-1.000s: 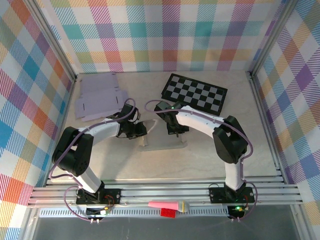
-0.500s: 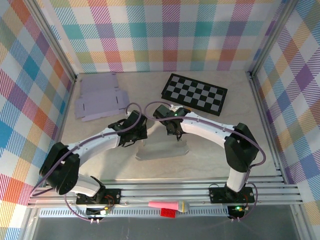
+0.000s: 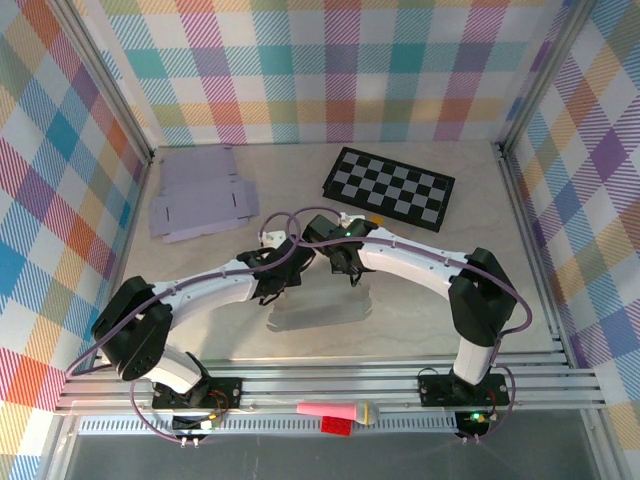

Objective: Fold the paper box

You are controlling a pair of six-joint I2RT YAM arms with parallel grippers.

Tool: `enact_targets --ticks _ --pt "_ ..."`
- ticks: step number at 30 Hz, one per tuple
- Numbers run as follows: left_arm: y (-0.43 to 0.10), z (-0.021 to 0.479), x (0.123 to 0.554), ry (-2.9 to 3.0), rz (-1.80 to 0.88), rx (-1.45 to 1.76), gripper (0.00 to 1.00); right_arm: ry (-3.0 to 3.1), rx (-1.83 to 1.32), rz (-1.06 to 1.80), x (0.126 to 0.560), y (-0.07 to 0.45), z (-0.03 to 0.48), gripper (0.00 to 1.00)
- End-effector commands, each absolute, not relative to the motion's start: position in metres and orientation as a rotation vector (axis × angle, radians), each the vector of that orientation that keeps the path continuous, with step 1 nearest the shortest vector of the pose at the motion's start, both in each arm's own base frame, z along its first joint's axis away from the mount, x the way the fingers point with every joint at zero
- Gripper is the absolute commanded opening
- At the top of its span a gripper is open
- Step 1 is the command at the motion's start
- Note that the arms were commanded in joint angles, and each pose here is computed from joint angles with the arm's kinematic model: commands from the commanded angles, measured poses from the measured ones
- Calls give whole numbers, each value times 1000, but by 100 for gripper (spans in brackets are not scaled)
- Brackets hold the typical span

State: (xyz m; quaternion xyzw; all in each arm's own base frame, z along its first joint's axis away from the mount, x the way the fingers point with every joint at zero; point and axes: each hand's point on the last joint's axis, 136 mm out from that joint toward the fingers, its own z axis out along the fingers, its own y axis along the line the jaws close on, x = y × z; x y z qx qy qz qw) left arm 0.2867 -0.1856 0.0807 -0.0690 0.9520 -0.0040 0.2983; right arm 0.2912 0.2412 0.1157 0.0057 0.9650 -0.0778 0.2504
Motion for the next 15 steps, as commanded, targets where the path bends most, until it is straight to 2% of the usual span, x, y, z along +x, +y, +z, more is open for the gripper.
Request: enact_targets --ticks 1,9,15 --pt "-179 72 279 2575 82 -145 0 2608 67 -234 293 238 122 0" --pt "-164 74 275 2563 246 -207 0 2613 57 -211 290 243 122 0" --pt "-178 71 276 2565 230 -270 0 2634 49 -184 289 248 117 0"
